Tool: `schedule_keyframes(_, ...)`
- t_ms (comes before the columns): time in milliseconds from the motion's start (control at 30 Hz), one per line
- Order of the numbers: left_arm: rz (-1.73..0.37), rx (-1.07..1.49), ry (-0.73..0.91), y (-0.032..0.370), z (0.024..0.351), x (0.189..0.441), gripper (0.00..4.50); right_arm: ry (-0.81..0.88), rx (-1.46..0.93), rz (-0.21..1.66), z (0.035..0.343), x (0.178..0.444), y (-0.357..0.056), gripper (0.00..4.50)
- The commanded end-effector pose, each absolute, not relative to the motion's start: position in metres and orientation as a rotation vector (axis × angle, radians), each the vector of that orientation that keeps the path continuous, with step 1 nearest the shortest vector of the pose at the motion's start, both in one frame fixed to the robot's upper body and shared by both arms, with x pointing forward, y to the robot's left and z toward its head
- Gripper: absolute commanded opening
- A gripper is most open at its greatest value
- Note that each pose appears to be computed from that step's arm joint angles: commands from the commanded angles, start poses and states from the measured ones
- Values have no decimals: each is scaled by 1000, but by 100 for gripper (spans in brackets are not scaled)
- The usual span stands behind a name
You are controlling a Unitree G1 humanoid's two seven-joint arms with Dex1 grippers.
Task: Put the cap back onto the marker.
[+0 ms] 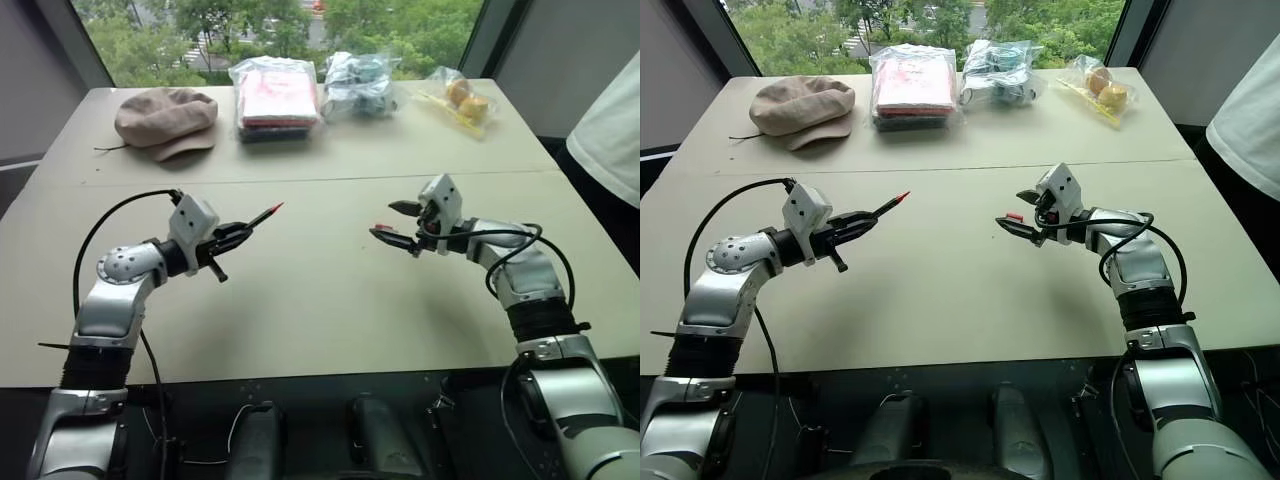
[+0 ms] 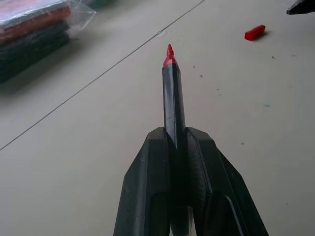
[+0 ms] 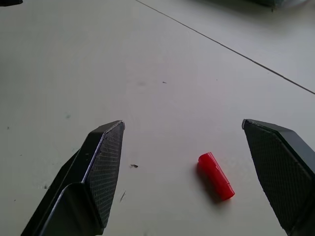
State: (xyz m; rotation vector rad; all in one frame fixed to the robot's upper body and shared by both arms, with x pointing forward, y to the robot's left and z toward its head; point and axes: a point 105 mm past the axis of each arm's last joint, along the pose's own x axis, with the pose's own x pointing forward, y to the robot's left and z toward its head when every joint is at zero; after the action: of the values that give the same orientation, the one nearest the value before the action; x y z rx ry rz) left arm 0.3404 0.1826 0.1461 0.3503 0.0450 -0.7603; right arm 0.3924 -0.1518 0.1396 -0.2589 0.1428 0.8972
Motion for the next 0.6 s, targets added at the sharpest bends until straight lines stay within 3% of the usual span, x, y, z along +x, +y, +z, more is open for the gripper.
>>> schedule_keyframes(33, -742, 375, -5, 182, 161, 335, 1, 120, -277, 906, 145, 403, -153, 395)
schedule_keyframes(600, -705, 399, 1, 183, 161, 323, 1, 224, -328, 872, 113, 419, -165, 395)
